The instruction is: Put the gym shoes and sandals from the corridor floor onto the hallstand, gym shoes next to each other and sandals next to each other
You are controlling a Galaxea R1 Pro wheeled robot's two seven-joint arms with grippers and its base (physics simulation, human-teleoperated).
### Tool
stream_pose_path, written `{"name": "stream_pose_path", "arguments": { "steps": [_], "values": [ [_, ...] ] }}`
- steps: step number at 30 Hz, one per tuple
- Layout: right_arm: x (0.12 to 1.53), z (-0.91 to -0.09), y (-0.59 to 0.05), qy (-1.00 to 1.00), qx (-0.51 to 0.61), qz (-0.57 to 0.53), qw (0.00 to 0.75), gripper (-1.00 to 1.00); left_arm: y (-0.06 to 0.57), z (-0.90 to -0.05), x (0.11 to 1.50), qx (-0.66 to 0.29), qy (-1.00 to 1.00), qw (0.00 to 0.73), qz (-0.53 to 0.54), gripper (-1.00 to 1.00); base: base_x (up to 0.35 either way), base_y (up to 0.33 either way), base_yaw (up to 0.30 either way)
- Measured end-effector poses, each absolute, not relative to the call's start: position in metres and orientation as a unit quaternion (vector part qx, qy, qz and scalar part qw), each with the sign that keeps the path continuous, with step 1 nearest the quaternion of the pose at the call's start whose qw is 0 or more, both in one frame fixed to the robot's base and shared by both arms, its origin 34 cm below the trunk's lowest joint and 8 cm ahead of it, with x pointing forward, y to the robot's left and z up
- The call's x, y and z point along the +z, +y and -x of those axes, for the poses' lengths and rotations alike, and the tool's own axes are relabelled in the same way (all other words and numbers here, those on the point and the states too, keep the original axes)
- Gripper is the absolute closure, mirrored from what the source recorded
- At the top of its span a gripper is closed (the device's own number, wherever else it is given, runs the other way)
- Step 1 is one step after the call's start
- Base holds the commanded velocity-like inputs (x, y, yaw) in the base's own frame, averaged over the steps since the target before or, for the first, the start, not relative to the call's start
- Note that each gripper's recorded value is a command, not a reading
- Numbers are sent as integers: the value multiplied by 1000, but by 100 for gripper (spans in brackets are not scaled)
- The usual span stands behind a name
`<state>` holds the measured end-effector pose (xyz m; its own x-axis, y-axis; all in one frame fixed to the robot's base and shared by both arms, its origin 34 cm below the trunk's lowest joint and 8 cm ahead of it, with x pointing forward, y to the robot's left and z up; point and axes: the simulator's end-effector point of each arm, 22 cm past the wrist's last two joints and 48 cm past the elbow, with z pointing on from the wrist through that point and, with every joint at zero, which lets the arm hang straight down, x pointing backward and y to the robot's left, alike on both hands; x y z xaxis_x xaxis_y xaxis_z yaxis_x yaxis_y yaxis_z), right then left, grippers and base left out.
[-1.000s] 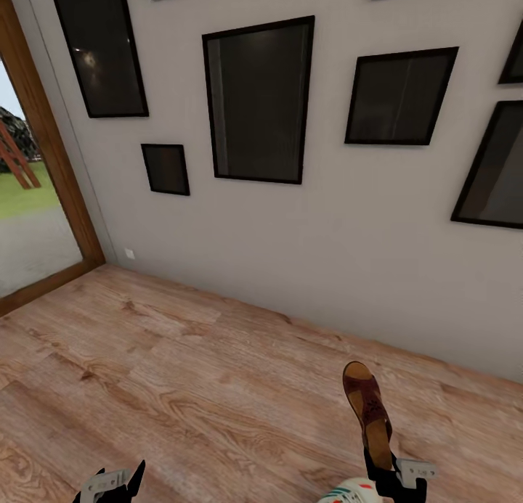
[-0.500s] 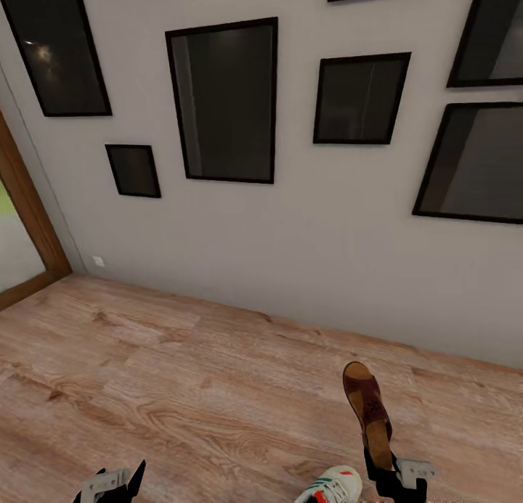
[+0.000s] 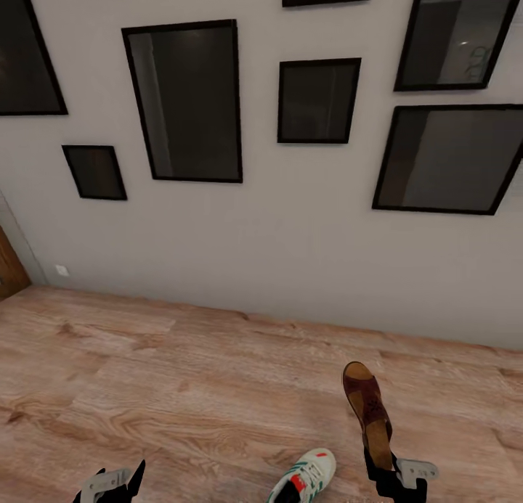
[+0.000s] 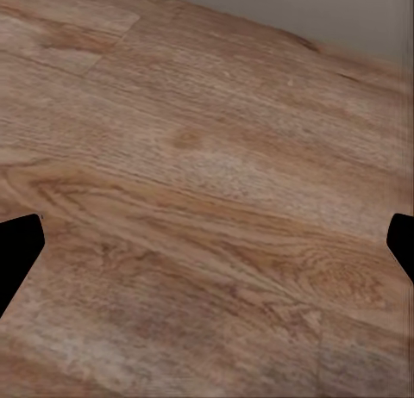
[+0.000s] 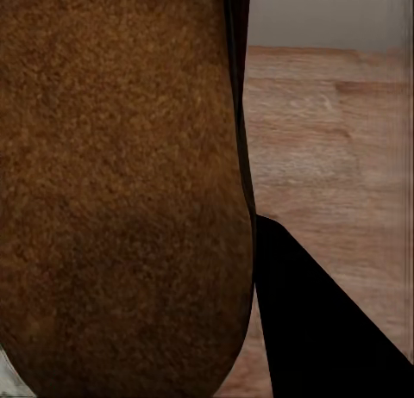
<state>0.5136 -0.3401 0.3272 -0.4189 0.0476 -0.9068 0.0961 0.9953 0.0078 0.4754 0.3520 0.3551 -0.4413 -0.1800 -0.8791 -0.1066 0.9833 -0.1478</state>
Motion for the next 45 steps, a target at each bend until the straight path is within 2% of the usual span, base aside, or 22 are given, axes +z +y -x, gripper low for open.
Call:
{"name": "stream_pose_path", "arguments": {
  "steps": [11, 27, 45],
  "values": [
    [327, -514, -340, 842, -23, -43, 537, 100, 352, -475, 355, -35, 848, 521, 84, -100, -1, -1, -249],
    [328, -514, -340, 842, -22, -43, 538, 100, 352, -475, 355, -35, 848, 522, 84, -100, 0, 0, -42],
    [332, -516, -340, 839, -22, -43, 542, 100, 352, -478, 359, -35, 846, 526, 84, -100, 0, 0, -221]
  ]
}}
